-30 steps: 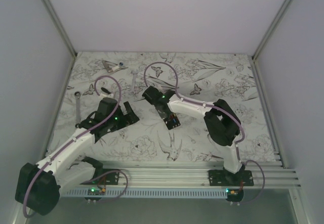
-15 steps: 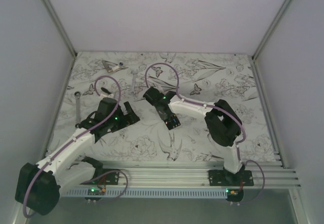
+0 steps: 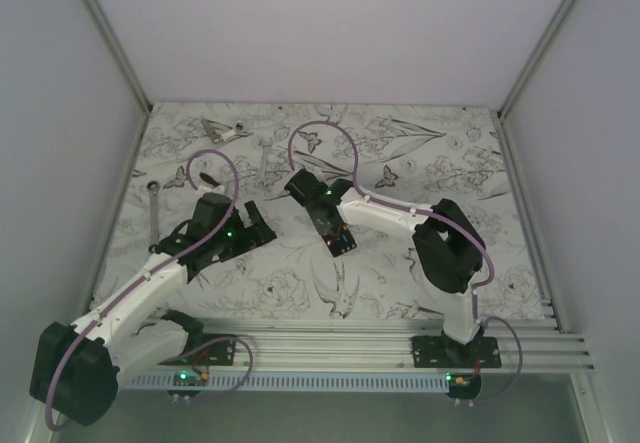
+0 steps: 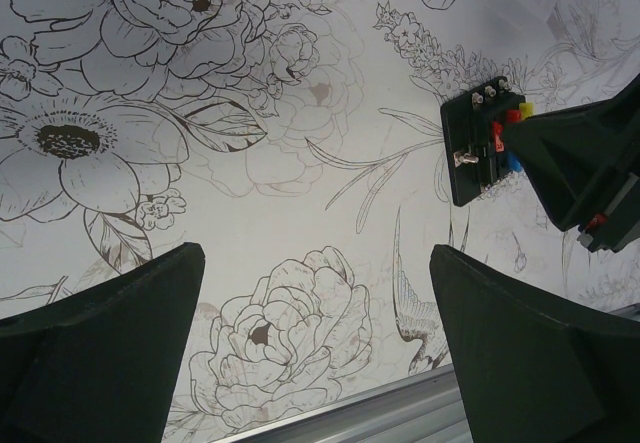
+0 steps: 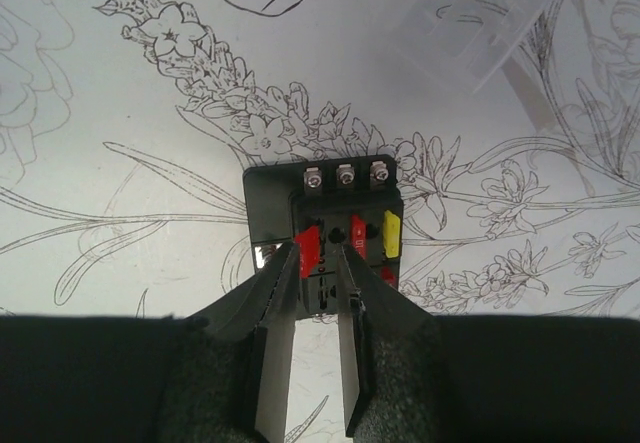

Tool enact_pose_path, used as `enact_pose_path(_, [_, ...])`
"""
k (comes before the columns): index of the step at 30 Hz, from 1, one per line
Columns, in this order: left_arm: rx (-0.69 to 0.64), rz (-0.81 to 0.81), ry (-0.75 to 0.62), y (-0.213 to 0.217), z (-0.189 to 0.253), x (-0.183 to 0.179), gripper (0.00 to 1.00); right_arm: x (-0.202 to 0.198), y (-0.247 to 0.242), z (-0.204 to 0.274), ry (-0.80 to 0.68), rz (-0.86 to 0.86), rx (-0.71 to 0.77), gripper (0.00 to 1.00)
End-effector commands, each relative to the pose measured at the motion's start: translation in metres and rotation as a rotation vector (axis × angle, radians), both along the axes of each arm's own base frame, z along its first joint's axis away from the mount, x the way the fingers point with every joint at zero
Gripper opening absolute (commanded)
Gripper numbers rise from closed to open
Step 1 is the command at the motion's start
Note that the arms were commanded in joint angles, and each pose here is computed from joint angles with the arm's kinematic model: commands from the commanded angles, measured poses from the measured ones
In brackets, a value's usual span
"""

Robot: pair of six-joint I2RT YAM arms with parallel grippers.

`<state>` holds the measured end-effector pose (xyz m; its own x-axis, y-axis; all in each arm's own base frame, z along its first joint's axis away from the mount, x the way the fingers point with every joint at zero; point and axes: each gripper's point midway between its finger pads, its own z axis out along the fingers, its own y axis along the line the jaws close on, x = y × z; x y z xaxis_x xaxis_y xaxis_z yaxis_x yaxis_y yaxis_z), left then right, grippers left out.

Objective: Snap on the fuse box
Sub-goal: Install the fuse at the fuse box base.

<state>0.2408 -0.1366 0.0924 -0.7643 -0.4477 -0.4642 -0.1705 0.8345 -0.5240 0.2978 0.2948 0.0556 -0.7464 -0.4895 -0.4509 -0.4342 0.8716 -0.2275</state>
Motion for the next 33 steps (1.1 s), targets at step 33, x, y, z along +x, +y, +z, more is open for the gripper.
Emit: enact_pose_path(33, [-0.015, 0.000, 0.013, -0.001, 0.004, -0.001, 1.00, 0.000, 0.006, 0.000, 0.012, -0.004, 0.039, 0.06])
